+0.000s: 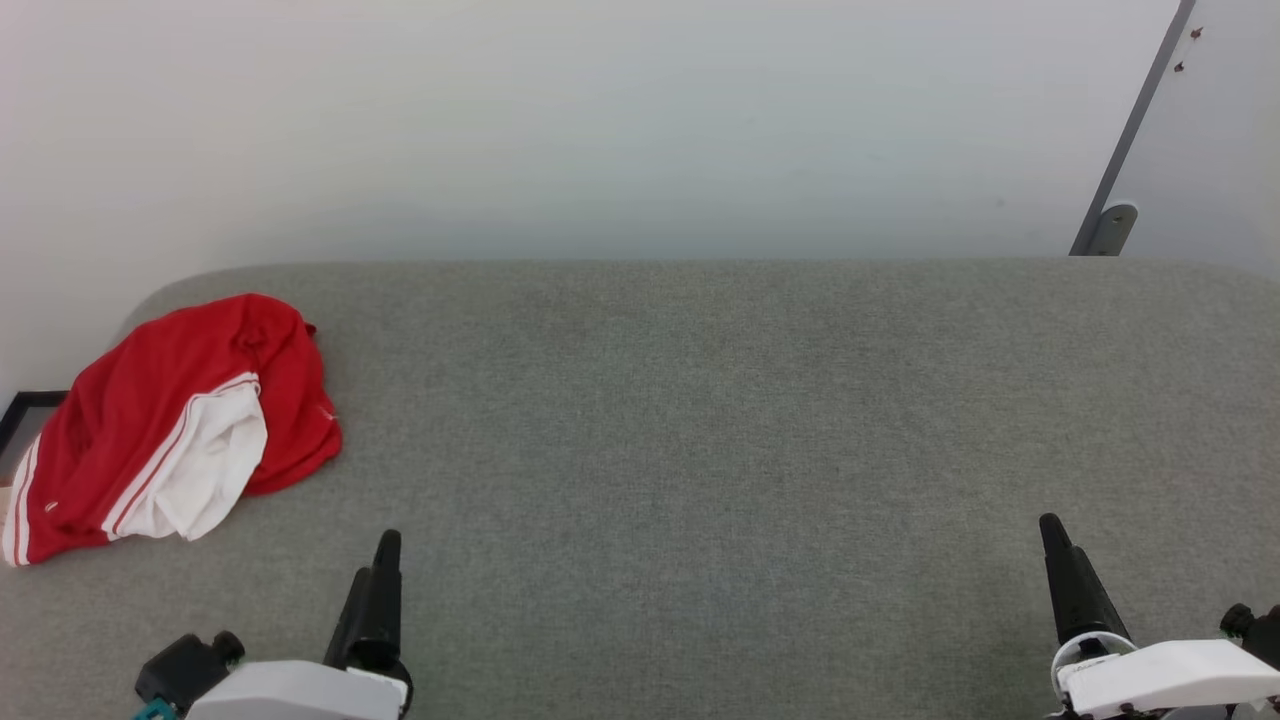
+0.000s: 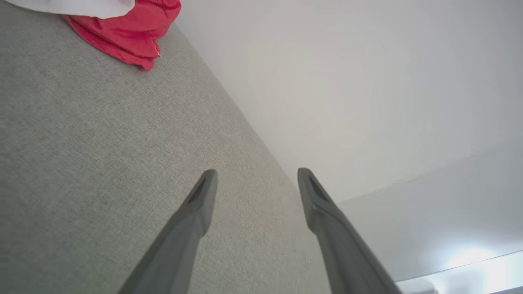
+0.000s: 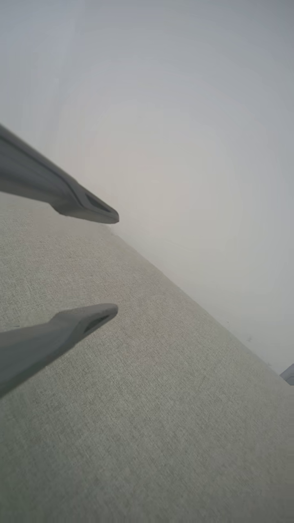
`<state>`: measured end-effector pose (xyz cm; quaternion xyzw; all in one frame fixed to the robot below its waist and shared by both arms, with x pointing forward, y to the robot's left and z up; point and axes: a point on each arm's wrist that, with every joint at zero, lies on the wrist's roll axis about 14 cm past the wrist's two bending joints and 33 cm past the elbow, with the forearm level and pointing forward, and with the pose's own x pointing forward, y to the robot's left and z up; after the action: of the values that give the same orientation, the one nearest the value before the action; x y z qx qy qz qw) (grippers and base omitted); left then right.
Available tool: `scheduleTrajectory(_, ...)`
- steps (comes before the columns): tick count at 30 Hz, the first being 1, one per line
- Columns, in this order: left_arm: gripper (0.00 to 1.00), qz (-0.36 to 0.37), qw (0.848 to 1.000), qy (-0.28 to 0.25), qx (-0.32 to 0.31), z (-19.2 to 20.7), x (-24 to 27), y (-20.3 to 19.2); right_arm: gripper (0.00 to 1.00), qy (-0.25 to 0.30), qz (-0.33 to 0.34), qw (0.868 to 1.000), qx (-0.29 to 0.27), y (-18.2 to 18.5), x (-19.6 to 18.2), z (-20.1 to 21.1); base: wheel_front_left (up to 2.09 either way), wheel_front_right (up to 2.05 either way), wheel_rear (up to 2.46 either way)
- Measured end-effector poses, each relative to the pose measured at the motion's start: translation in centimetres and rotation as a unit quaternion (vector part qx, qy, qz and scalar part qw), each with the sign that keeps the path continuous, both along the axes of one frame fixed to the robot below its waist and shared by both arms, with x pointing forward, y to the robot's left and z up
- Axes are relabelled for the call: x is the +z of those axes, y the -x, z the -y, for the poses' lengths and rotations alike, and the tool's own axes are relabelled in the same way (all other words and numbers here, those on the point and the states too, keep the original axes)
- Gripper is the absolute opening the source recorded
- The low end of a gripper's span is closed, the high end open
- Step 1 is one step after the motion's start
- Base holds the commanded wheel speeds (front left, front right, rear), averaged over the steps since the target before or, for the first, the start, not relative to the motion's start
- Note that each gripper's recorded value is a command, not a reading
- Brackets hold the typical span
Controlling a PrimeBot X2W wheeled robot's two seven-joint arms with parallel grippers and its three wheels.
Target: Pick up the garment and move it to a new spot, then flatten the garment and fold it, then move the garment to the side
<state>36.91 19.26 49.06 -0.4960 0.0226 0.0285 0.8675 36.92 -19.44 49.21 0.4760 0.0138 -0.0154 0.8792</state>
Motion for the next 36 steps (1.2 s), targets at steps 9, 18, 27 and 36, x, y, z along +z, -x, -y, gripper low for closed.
scheduleTrajectory(9, 1.00, 0.006, 0.993, -0.118, -0.013, 0.0, 0.3, 0.2, 1.00, 0.096, 0.006, 0.995, 0.007, 0.2, 0.3, 0.0, 0.00, 0.00, 0.00)
scheduleTrajectory(18, 1.00, 0.021, 0.978, -0.208, -0.019, 0.0, 1.0, 0.2, 1.00, 0.170, 0.015, 0.985, 0.010, 0.3, 0.6, 0.1, 0.00, 0.00, 0.00)
scheduleTrajectory(27, 1.00, 0.043, 0.958, -0.282, -0.020, 0.0, 2.1, 0.2, 1.00, 0.228, 0.024, 0.973, 0.011, 0.5, 1.1, 0.3, 0.00, 0.00, 0.00)
scheduleTrajectory(36, 1.00, 0.061, 0.941, -0.333, -0.021, 0.1, 2.9, 0.3, 1.00, 0.279, 0.037, 0.959, 0.007, 0.6, 1.7, 0.7, 0.00, 0.00, 0.00)
